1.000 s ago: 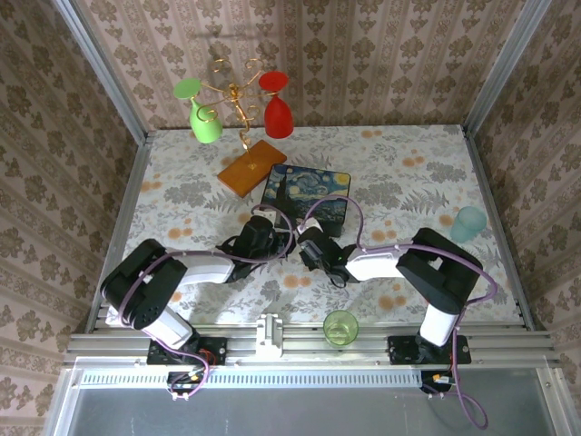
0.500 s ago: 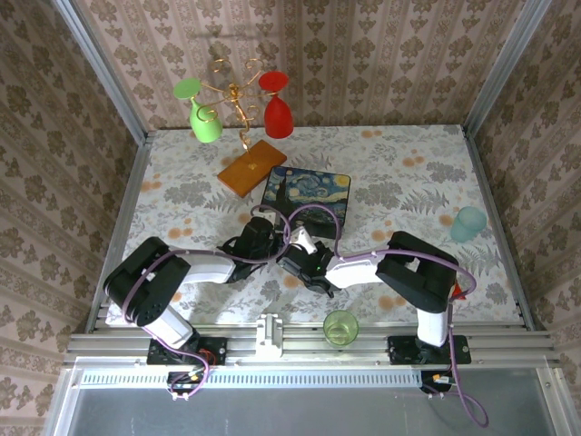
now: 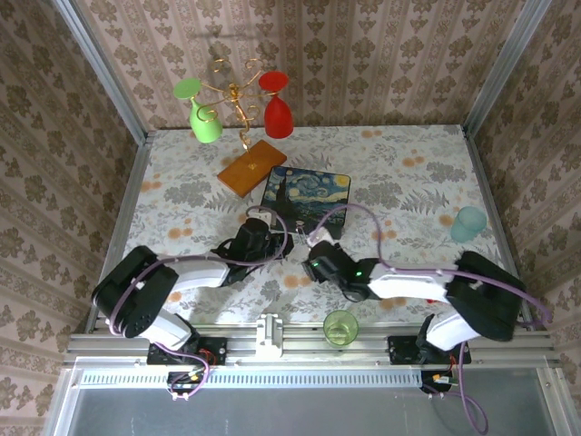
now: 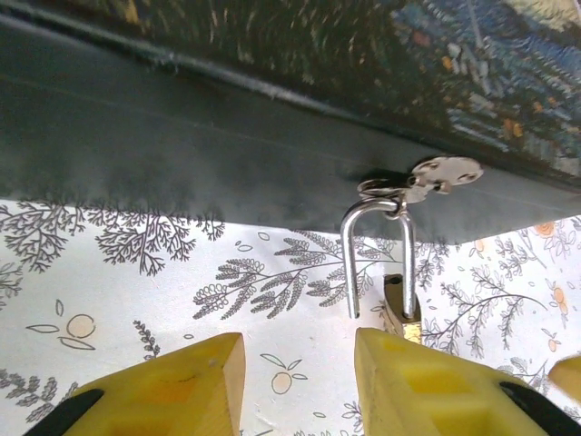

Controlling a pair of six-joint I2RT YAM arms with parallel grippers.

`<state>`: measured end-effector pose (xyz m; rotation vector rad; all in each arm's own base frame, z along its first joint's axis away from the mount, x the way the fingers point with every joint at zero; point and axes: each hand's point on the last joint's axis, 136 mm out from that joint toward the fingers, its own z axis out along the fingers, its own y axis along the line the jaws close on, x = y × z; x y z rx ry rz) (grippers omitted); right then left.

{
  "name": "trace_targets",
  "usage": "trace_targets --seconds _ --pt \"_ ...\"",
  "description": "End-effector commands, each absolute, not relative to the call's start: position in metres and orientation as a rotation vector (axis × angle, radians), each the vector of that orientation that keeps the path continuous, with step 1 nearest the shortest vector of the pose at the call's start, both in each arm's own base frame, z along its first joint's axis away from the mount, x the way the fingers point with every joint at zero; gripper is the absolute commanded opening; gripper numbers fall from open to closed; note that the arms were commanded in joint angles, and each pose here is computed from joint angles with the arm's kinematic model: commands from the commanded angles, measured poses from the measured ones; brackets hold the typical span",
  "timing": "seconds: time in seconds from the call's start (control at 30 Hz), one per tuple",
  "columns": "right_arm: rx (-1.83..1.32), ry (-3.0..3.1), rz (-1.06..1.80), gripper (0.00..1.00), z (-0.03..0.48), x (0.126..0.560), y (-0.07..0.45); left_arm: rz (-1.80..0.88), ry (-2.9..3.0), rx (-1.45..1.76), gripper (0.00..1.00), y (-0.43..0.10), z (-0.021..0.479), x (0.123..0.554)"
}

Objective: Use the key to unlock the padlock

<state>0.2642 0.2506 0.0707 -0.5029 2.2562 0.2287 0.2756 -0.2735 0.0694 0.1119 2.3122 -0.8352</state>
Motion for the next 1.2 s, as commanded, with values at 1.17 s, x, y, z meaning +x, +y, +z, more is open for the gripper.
trace_targets --seconds 1.17 --pt "-0.37 2.323 0.588 0.42 0.043 0.333 0.257 -0.821 2.328 0.114 0.37 -0.266 0.063 0.263"
